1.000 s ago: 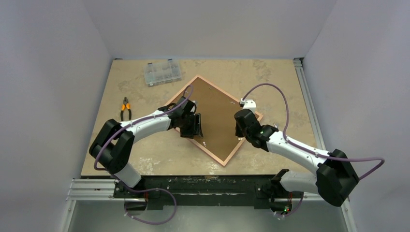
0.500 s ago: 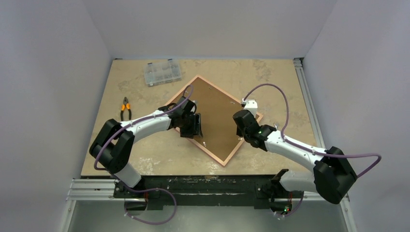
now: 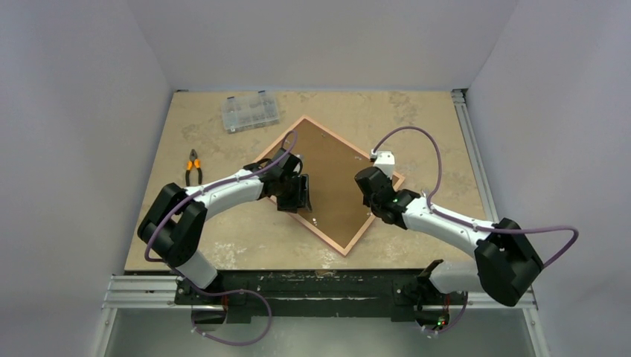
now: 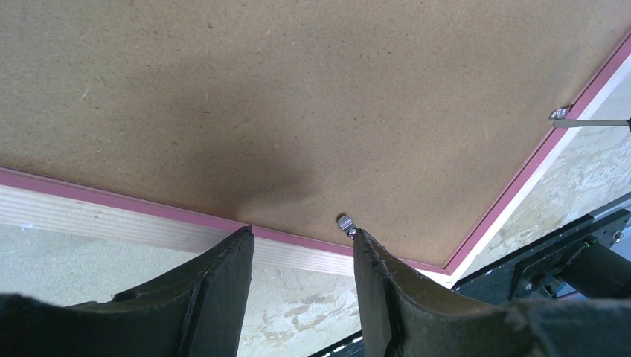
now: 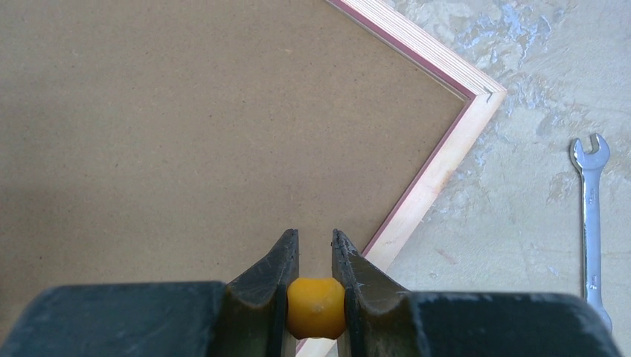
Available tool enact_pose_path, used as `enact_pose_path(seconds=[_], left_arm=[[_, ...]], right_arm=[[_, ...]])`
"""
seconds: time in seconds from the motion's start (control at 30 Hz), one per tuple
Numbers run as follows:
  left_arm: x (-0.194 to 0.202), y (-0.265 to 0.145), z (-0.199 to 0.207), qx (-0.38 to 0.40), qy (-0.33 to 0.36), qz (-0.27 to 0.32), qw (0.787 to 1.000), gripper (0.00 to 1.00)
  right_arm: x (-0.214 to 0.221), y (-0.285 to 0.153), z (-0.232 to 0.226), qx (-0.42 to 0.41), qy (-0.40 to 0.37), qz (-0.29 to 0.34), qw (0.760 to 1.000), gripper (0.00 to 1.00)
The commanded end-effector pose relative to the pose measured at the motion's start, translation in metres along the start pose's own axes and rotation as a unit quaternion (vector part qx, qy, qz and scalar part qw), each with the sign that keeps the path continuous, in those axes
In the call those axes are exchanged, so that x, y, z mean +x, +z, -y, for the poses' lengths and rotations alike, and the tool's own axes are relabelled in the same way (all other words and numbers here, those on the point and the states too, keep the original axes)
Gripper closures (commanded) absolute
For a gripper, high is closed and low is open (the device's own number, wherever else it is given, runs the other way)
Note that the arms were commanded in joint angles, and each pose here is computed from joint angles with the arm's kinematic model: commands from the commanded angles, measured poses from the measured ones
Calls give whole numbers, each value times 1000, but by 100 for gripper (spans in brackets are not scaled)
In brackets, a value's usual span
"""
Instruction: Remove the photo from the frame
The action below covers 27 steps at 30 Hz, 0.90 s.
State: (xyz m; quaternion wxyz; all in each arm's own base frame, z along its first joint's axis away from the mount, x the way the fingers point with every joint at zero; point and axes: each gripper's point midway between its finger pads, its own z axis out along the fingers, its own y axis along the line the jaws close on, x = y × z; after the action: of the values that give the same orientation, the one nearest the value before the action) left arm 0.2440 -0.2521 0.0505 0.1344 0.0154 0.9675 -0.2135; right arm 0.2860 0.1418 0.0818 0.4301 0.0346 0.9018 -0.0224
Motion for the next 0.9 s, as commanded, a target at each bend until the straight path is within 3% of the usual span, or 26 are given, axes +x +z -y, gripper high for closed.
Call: enact_pose_path(seconds=[0.0, 0.87], left_arm=[[3, 4, -16, -40, -3, -5, 999, 50], [8, 7, -19, -43, -7, -14, 999, 50]], right_arm=[[0, 6, 12, 38, -5, 6, 999, 100], [-1, 28, 31, 100, 113, 108, 983, 100]])
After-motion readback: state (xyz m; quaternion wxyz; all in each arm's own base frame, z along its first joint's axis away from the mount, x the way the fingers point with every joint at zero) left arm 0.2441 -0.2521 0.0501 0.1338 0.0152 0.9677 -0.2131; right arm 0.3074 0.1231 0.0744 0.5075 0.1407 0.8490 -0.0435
